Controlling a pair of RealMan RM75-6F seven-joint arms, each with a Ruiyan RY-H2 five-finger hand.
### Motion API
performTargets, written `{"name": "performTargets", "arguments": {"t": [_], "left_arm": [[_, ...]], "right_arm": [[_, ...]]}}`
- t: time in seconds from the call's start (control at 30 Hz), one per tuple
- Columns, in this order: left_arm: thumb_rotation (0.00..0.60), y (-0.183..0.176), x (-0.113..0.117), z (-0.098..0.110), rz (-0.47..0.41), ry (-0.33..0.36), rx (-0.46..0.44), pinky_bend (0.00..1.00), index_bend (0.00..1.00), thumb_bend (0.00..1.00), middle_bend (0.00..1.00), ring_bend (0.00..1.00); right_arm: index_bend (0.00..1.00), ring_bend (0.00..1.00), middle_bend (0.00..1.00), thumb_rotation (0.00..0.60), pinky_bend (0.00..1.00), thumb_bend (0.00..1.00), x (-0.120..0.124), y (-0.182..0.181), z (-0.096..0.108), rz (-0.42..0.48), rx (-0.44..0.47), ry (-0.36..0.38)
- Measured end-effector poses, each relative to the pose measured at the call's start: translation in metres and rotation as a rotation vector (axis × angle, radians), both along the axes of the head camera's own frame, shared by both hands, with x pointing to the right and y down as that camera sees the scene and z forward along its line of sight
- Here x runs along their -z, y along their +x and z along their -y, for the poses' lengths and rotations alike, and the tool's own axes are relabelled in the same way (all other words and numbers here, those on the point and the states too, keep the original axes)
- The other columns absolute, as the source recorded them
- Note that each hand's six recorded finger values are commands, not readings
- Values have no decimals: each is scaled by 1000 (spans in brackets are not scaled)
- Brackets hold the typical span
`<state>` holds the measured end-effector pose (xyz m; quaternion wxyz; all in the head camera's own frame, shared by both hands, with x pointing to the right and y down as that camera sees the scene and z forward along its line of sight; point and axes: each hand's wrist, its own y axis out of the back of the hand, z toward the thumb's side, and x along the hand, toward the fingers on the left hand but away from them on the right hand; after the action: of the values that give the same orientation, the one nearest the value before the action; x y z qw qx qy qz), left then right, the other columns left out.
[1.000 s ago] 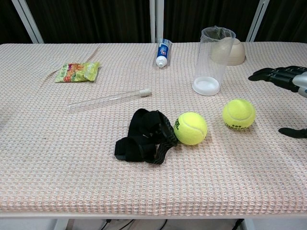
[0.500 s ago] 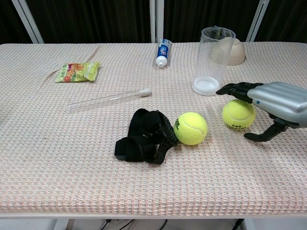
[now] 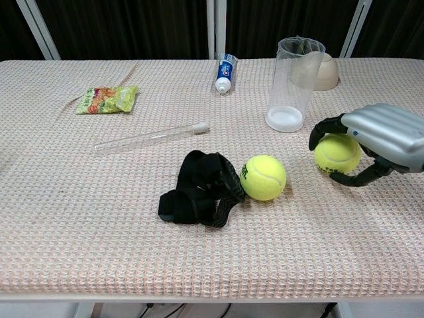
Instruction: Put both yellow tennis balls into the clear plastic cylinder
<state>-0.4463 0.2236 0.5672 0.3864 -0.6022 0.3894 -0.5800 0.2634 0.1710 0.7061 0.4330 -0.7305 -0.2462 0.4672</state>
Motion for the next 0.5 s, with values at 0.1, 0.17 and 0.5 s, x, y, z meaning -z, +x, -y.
{"name": "performTargets", "arguments": {"t": [0.1,0.17,0.5], "left_arm": [[600,1,1,0,-5,0,0,0,18,33,0,0],[600,1,1,-1,-7,-3,-2,0,19,33,0,0],[600,3,-2,-3,17,-25,-18,0,17,34,0,0]], "right_arm": [[621,431,475,600,657,330,18,-2,9,39,-9,60],[633,431,474,600,657,333,35,-4,18,77,-15,115],[642,427,440,600,652,337,104,-16,80,154,-56,395]]}}
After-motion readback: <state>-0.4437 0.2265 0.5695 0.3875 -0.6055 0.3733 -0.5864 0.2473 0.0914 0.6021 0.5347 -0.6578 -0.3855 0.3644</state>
